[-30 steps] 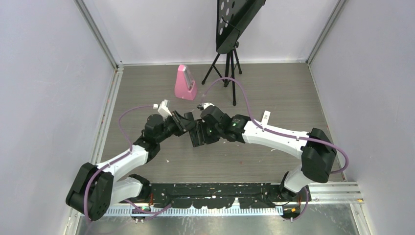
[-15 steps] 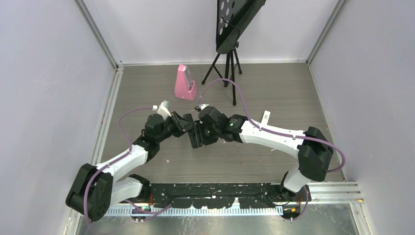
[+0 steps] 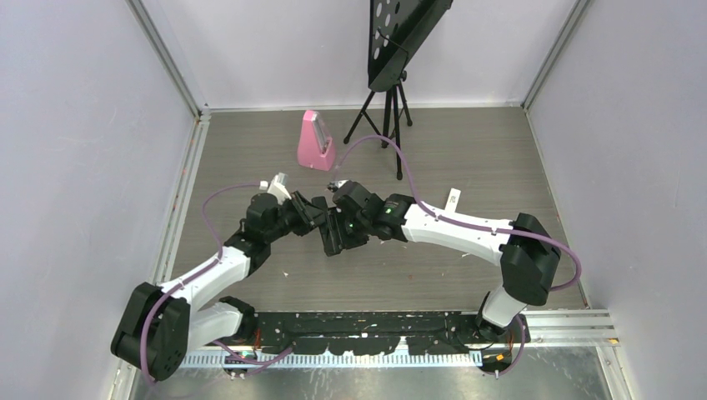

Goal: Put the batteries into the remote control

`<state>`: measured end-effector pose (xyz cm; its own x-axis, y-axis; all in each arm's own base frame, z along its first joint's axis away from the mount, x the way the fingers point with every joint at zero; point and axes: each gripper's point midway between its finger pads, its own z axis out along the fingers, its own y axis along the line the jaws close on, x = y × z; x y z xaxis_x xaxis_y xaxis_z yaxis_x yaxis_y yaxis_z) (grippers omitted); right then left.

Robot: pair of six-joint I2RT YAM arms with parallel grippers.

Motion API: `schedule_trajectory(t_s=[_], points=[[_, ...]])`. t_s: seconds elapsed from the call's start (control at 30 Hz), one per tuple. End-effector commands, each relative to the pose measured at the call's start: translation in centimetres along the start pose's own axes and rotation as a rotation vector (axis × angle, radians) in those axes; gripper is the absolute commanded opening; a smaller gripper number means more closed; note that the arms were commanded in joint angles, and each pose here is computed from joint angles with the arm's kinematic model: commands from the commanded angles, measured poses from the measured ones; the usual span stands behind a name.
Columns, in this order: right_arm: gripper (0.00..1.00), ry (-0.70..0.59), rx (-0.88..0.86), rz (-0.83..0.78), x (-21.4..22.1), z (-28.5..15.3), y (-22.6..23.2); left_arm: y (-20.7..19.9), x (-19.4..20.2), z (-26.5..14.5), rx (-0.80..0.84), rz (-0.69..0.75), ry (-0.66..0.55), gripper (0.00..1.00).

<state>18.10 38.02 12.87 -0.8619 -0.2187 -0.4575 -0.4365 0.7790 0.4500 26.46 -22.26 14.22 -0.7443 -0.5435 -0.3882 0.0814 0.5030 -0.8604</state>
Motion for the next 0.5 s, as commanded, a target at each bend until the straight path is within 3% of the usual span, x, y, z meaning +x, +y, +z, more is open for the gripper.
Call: schedule_trajectory(t_s=[0.0,0.47], points=[[0.44,-0.027,0.014,-0.005,-0.8,0.2,0.5,-7.2,-1.5,-1.3,0.227,-0.004,0.007,0.00],[0.45,-0.070,0.136,0.016,-2.5,-0.4,-0.8,-8.7,0.1,-1.7,0.298,-0.089,0.123,0.00]])
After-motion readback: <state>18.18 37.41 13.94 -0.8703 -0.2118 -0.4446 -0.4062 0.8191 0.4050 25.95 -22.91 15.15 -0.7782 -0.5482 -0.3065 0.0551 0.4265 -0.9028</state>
